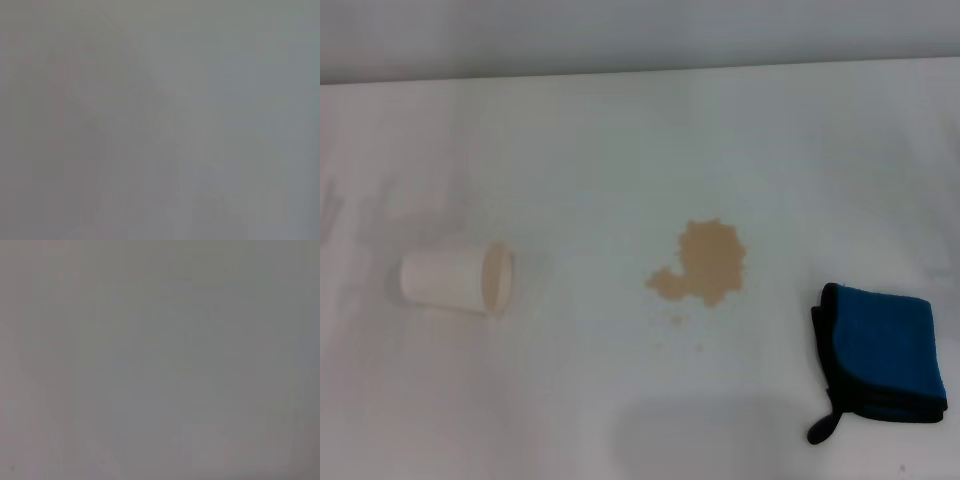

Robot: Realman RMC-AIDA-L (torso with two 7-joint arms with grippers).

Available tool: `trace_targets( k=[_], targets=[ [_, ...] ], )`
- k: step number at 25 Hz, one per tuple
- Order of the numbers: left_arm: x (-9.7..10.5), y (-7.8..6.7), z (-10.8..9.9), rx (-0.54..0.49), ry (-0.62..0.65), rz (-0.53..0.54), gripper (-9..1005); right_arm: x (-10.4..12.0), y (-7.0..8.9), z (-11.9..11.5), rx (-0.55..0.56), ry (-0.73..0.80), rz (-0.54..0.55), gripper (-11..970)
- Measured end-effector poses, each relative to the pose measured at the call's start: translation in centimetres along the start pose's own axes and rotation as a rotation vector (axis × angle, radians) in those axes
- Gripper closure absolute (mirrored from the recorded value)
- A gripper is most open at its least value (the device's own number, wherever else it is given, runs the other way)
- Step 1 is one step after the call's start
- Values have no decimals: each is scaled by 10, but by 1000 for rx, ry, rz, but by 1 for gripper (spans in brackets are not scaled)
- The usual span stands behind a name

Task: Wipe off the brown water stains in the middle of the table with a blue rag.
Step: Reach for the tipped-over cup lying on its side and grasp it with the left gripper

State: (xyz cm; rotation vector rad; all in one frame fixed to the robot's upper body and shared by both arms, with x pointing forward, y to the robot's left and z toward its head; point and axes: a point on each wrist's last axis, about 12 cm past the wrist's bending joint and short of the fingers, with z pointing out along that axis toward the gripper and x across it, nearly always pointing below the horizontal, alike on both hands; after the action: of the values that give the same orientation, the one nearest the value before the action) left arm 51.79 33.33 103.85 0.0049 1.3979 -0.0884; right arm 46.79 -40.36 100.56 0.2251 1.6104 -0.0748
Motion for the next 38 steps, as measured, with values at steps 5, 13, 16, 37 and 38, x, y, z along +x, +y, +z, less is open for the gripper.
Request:
trace_targets(
  k=[5,13,16,37,38],
  targets=[
    [0,1,0,-5,-1,0,117,1,0,0,1,5,-1,165],
    [0,2,-1,-15,-6,-4,118,0,0,1,-4,2,-6,164],
    [0,2,-2,-14,-7,-3,118,-1,1,2,-5,1,-8,164],
    [-13,6,7,180,25,-52,121,-2,-5,5,5,14,-29,164],
    [-14,8,8,183,32,-56,121,-3,-5,6,6,15,-31,164]
  ],
)
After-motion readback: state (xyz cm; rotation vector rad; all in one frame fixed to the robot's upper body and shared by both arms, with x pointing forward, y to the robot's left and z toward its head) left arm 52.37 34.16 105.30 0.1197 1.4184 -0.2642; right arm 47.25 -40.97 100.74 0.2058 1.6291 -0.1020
